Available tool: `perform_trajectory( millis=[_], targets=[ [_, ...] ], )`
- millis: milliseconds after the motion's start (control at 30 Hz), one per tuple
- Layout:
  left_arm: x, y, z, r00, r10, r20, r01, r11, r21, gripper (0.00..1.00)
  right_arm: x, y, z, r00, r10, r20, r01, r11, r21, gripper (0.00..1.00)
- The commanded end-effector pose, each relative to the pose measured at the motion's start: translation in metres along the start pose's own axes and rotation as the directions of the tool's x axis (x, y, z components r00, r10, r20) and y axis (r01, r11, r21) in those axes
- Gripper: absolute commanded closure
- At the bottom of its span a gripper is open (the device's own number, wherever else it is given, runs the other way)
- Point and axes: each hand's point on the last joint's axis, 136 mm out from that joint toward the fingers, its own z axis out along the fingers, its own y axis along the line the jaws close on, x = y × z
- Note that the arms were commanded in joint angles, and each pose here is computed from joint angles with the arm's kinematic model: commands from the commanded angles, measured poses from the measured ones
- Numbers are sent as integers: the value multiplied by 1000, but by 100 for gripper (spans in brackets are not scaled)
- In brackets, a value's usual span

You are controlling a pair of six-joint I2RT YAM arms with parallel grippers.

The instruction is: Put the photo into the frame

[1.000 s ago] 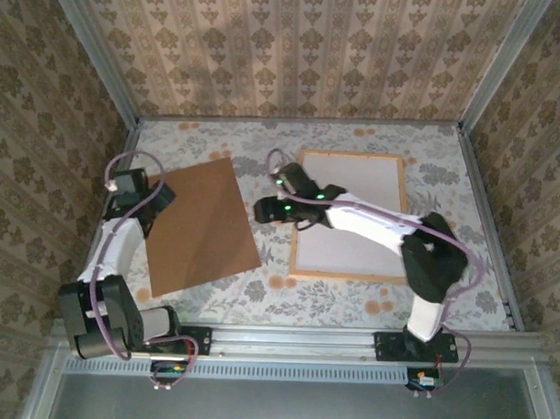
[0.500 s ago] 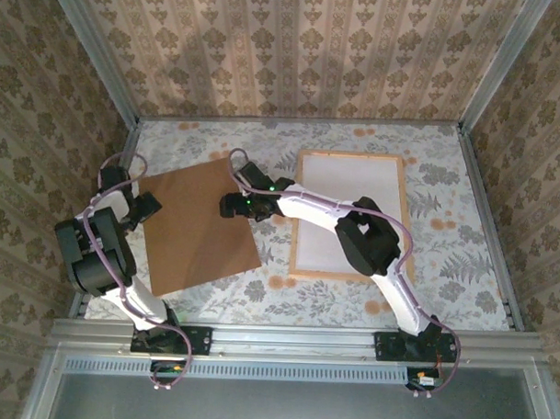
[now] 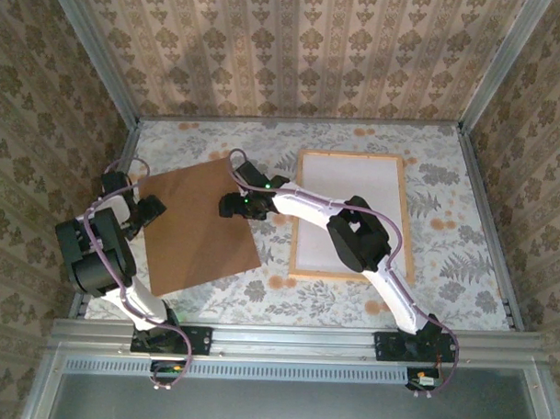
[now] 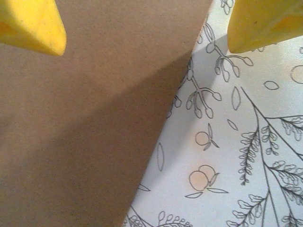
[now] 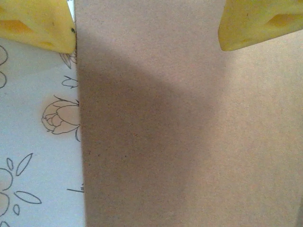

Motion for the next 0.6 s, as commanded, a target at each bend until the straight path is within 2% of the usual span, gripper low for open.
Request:
perform_trajectory(
  millis=[0,400,567],
  targets=[
    [38,-45,7,990,-14,-139,44,976,214,13,4,15,3,997,60,-54,-65,993,-102,21],
    [69,-120,-3,983,89,-158,-27,933,359,13,-21,-26,-61,981,191,28,-185,972,-142,25],
    [63,-127,-1,984,108,-141,-51,933,356,13,-23,-40,-76,982,182,55,-173,975,-142,27]
  ],
)
